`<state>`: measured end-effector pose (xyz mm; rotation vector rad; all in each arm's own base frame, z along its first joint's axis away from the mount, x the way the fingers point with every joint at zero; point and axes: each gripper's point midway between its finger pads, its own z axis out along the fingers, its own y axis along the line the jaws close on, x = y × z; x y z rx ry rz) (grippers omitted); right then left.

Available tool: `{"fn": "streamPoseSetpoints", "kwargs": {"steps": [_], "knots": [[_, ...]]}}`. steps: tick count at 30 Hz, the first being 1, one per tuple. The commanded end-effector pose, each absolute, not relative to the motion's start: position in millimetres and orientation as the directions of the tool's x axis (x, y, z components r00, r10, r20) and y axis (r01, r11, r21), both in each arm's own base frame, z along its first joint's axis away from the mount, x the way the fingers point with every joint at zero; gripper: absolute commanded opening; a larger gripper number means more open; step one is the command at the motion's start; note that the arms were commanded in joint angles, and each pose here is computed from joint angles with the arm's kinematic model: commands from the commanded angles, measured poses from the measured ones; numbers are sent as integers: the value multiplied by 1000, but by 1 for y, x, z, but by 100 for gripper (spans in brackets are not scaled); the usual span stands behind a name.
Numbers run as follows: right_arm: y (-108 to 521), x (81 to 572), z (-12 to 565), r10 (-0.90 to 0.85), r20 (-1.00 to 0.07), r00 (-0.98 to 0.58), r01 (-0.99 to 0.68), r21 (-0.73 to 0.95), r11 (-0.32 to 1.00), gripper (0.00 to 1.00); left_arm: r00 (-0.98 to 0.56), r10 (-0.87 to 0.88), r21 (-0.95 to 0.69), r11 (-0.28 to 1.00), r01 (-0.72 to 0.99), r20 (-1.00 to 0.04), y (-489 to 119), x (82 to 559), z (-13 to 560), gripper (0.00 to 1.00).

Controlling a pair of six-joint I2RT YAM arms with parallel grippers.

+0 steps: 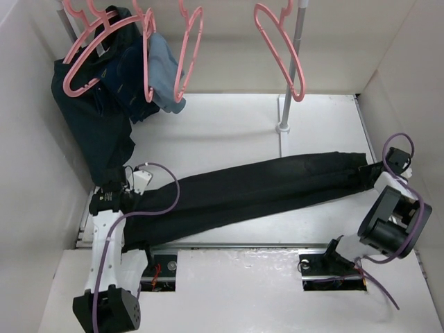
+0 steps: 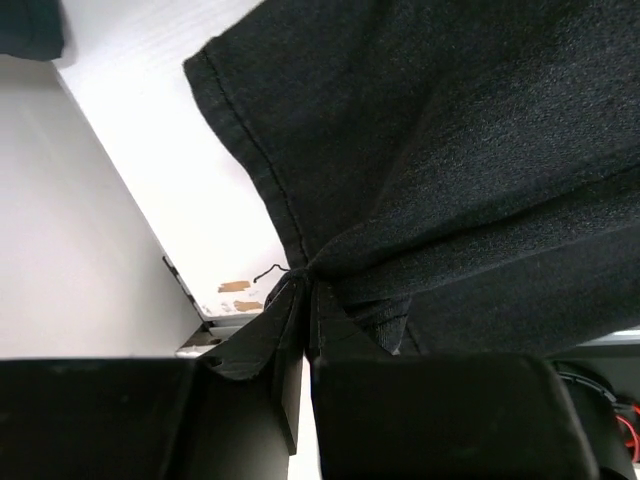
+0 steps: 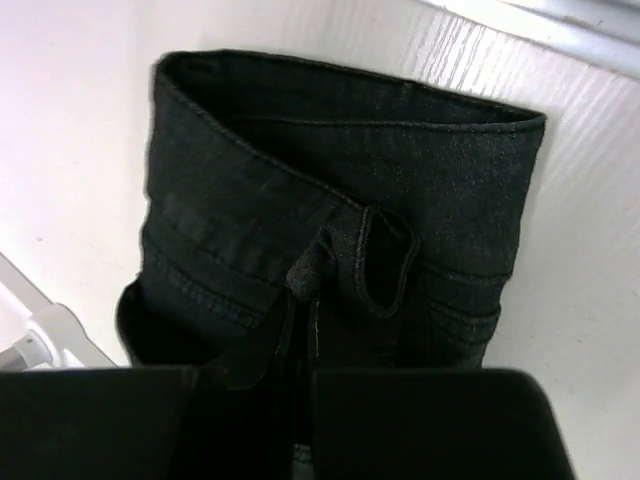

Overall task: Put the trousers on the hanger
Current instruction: Fold the trousers at the center of the board.

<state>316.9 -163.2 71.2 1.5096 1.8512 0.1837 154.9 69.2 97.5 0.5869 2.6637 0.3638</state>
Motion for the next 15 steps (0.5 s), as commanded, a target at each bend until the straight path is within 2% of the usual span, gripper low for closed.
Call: {"fn": "streamPoseSetpoints", "kwargs": {"steps": [1,4,6,9,12,15], "knots": [[-167,330,74,913,-404,-56,786,546,290,0,-835,477,397,847,354,-274,83,156,105,0],[-174,352,93,901,-428,-67,742,583,332,0,-807,446,487,842,232,-387,97,195,146,0],[-176,365,113,894,-442,-76,699,616,364,0,-736,419,530,843,98,-531,104,230,201,0],[-185,380,147,864,-499,-64,648,638,416,0,-631,413,496,867,51,-657,94,259,262,0],[-190,372,164,851,-524,-34,672,618,408,0,-624,432,469,876,116,-651,83,255,267,0],[-199,352,152,844,-536,2,754,555,351,0,-718,462,468,858,211,-522,84,221,229,0]]}}
